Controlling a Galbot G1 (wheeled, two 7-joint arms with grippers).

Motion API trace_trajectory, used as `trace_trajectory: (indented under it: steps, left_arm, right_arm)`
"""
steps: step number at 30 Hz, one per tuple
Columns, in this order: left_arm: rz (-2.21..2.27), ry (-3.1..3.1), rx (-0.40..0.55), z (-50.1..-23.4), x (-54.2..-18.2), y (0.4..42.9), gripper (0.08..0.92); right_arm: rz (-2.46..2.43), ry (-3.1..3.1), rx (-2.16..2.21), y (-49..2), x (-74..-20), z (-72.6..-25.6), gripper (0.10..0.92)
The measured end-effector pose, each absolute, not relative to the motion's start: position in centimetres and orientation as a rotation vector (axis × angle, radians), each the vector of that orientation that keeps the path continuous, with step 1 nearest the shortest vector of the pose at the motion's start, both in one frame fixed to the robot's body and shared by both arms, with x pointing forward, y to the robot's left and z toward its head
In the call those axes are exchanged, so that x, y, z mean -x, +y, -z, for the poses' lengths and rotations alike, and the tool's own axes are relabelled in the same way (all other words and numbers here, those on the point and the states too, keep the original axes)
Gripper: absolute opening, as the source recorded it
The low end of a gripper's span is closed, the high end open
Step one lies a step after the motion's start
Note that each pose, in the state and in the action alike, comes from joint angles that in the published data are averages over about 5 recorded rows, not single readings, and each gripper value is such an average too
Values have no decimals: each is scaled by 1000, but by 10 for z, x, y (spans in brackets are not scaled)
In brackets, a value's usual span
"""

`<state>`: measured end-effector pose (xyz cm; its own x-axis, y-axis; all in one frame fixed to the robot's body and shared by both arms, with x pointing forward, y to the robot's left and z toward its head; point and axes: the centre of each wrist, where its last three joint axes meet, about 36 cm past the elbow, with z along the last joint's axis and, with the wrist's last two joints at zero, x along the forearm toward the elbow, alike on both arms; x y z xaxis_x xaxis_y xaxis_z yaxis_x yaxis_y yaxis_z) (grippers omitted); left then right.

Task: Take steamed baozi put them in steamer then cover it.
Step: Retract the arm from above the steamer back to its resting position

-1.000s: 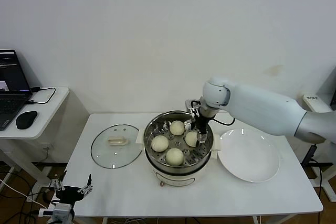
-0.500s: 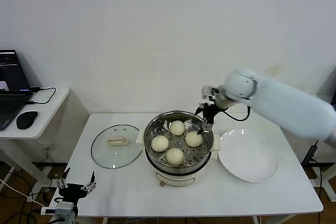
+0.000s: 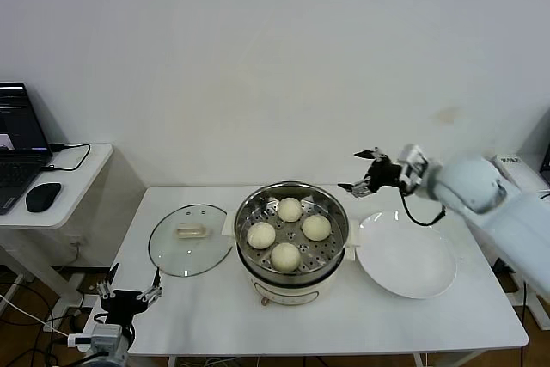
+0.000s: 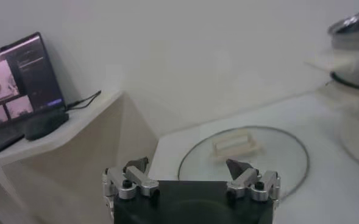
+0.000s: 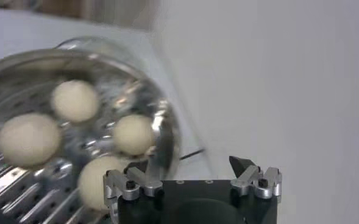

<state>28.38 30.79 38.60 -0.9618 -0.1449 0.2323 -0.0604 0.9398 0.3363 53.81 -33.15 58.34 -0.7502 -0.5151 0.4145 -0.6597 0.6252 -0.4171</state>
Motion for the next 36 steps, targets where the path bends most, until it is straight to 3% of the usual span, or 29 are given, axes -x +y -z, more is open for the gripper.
trace_trajectory:
  steps: [10, 19, 36]
  left_arm:
    - [647, -2851, -110, -378, -295, 309, 823]
    - [1119, -2742, -68, -364, -311, 313, 823]
    - [1941, -2320, 1, -323, -370, 312, 823]
  right_arm:
    - [-450, -2930, -691, -358, -482, -512, 823]
    - [-174, -3057, -433, -380, -418, -455, 823]
    - [-27, -3085, -107, -404, -344, -409, 823]
